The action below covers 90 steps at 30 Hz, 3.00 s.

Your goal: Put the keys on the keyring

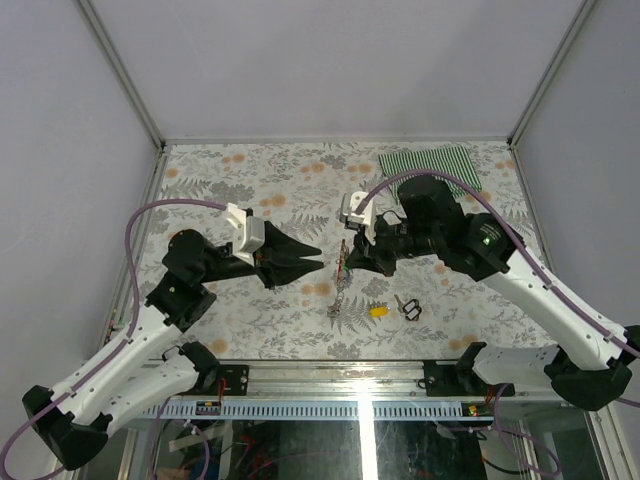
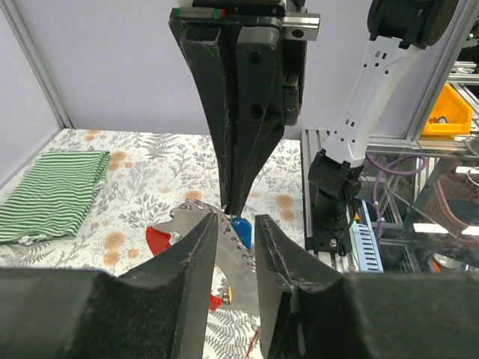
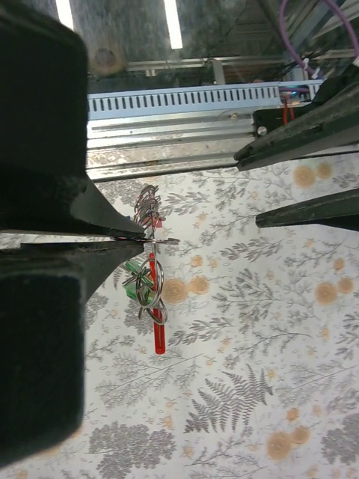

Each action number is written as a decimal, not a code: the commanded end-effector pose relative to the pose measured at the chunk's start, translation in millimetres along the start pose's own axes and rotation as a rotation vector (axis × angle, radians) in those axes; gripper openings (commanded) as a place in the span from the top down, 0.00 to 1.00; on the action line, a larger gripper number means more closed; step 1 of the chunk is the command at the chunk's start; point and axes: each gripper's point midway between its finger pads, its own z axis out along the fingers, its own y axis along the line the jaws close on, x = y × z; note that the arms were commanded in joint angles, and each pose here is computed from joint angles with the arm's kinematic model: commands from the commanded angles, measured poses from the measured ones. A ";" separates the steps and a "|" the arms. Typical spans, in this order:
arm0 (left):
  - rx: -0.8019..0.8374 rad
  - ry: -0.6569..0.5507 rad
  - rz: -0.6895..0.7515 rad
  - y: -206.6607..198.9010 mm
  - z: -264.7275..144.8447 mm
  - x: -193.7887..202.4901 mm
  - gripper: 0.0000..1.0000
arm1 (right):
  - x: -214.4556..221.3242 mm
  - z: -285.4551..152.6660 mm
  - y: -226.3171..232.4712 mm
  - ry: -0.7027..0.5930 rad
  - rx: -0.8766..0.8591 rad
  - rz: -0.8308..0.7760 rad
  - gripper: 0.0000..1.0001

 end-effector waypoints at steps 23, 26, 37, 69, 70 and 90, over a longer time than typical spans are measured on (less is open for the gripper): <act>0.186 0.092 -0.045 -16.7 9.2 26.0 0.69 | -14.5 0.1 22.8 0.299 -0.035 0.027 1.00; 0.207 0.094 -0.047 -18.8 10.5 24.6 0.69 | -15.0 2.0 22.9 0.296 -0.038 0.024 1.00; 0.240 0.108 -0.058 -19.9 14.6 27.9 0.69 | -17.2 5.1 23.0 0.282 -0.045 0.016 1.00; 0.086 0.014 -0.035 -5.1 14.9 7.2 1.00 | -56.6 1.3 7.6 0.025 0.110 0.089 0.68; 0.070 -0.005 -0.034 -3.6 14.6 4.2 1.00 | -64.2 -2.2 4.3 -0.024 0.142 0.107 0.65; -0.121 -0.305 -0.073 10.8 -3.2 -47.0 1.00 | -85.8 -25.2 -12.4 -0.506 0.310 0.622 0.54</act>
